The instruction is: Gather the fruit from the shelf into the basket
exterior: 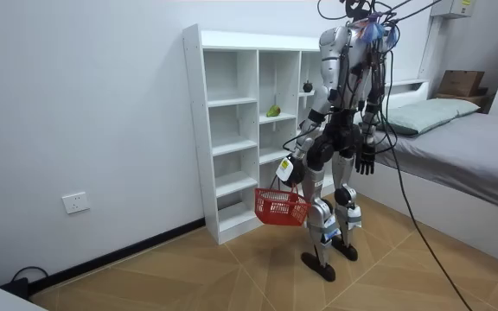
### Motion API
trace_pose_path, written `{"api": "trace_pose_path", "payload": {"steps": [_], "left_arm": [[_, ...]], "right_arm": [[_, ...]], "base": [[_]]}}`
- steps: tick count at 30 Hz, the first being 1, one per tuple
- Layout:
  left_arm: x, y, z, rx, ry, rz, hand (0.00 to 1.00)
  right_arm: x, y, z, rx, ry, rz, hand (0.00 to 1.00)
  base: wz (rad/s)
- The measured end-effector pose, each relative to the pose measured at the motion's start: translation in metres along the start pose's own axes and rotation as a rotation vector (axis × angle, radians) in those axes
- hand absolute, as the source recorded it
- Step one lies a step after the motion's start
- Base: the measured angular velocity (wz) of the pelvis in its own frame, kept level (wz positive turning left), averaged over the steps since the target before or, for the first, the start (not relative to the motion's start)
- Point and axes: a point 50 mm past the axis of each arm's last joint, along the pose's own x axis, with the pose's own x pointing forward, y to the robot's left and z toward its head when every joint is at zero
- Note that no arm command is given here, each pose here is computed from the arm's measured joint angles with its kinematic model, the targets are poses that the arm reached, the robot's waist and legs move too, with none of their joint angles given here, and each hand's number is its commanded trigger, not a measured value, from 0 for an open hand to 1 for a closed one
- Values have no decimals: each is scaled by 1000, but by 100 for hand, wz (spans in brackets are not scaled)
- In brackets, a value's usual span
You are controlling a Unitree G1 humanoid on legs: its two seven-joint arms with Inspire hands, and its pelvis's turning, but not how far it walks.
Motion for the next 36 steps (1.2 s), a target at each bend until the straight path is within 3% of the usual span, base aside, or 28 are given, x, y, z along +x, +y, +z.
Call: {"api": "trace_pose_path", "payload": {"steps": [18,36], "left_arm": [[0,-1,-1,-3,0,-16,100],[-1,2,-6,0,3,10,100]], "right_arm": [[0,0,8,-48,-3,24,0],[0,-10,24,-3,-76,-84,0]], "base": [[-6],[-3]]}}
